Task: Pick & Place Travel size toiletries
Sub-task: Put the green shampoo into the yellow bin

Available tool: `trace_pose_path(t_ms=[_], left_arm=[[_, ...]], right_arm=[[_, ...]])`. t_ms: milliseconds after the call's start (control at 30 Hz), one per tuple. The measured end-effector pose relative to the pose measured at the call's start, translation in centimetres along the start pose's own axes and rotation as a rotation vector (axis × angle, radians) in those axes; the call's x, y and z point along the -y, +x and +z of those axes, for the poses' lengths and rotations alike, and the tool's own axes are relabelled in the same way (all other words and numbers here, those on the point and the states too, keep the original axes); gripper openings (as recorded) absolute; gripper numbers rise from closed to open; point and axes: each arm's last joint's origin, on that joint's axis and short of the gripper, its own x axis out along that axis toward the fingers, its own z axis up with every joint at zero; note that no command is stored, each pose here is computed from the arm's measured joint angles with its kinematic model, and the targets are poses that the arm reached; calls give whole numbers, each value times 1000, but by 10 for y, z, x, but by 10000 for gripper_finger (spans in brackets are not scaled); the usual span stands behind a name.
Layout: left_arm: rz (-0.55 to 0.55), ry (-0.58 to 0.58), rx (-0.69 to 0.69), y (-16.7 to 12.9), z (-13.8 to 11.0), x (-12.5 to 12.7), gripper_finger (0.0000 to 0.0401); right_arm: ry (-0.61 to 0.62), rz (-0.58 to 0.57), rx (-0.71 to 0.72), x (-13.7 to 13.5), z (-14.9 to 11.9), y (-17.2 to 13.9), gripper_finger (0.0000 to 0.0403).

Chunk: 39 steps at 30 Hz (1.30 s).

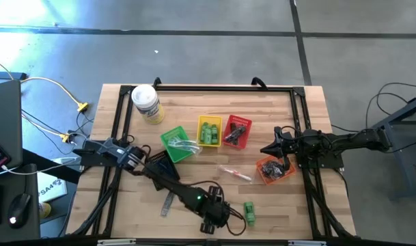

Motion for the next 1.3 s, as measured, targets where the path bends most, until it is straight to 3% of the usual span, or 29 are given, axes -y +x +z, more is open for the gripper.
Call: trace_pose_path(t_ms=[167, 600, 933, 1300], left_arm=[[-3, 78, 15, -5, 6, 1, 201], [1, 150, 81, -30, 32, 4, 201], [35, -28, -95, -51, 24, 1, 201], [-24, -43, -107, -38, 17, 6, 201]], right_arm=[[0, 1, -1, 0, 0, 0, 2], [-1, 1, -3, 0, 0, 0, 2], [-1, 1, -3, 0, 0, 0, 2], [-3, 0, -3, 0, 0, 0, 2]])
